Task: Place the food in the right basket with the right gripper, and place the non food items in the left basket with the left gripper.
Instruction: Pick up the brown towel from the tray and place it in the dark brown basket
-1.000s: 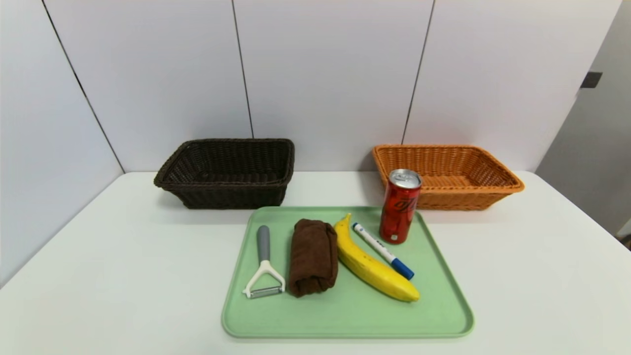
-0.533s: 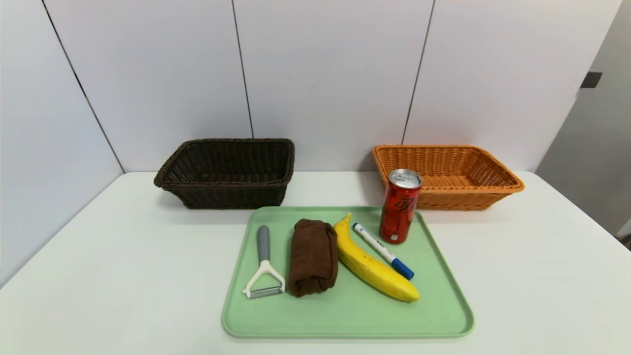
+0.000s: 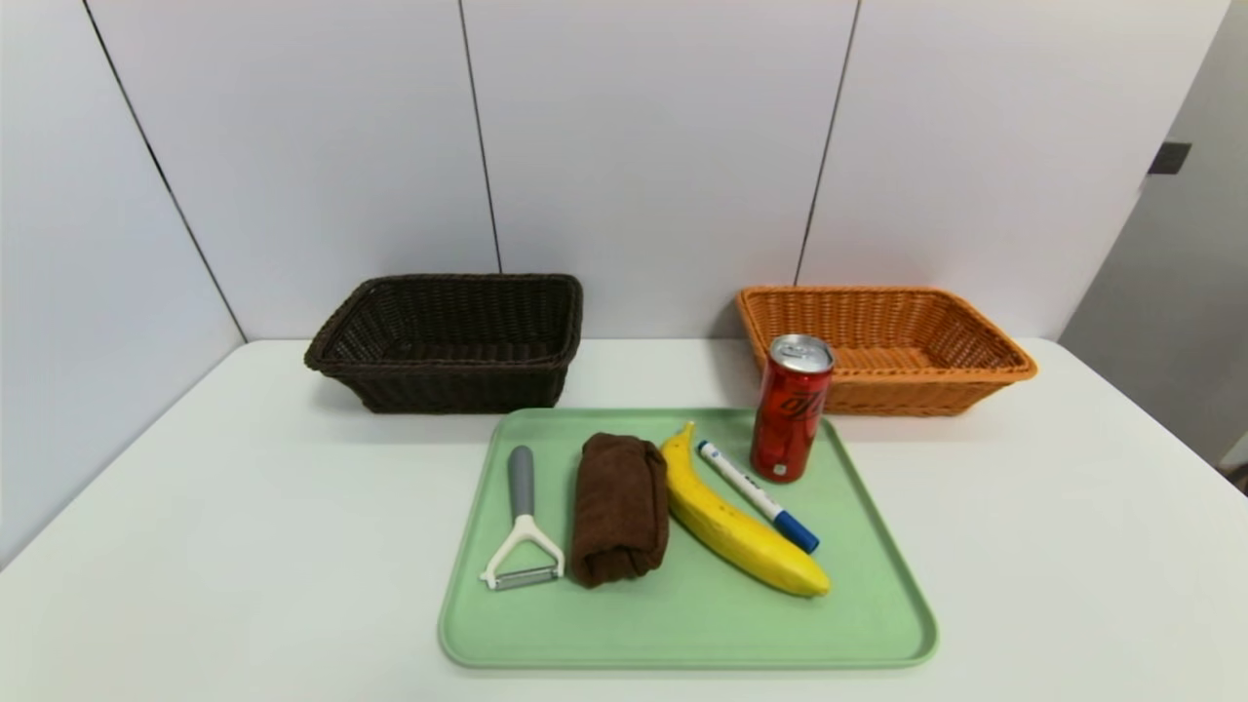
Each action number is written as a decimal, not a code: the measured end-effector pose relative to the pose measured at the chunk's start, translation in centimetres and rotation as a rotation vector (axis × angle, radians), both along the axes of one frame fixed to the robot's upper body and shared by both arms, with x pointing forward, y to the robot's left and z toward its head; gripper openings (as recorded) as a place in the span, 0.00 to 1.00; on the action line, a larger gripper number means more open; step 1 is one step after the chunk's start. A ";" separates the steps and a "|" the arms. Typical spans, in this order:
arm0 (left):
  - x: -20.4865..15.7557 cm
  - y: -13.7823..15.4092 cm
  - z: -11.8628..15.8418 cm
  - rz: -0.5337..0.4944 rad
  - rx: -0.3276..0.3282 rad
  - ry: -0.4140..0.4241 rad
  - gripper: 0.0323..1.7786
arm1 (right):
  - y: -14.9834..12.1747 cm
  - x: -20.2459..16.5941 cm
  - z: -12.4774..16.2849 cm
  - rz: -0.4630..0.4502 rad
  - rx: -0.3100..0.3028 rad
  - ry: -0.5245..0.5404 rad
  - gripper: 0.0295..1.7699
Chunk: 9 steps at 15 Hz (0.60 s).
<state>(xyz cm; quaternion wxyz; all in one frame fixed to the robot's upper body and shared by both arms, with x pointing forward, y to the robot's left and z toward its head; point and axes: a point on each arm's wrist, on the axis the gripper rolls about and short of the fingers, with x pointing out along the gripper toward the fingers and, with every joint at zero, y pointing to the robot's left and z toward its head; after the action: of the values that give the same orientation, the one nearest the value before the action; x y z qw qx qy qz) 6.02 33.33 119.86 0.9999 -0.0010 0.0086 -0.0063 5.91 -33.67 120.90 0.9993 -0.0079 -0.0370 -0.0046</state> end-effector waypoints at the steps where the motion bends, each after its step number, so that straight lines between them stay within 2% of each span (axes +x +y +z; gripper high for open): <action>1: -0.6 0.0 0.8 -0.017 -0.018 0.009 1.00 | 0.0 -0.6 0.8 0.002 0.000 0.013 0.99; 5: -2.2 -0.2 3.7 -0.090 -0.061 0.099 1.00 | 0.0 -1.4 2.5 0.002 -0.006 0.137 0.99; 9: -1.2 -0.2 7.0 -0.095 -0.068 0.171 1.00 | -0.1 -0.2 4.4 0.014 -0.007 0.216 0.99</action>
<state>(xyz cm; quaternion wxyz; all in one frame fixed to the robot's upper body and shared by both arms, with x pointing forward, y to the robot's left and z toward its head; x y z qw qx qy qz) 4.82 33.11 126.84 0.9935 -0.0351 0.0936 -0.0539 5.74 -33.72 125.28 0.9974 -0.0116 0.0711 0.0036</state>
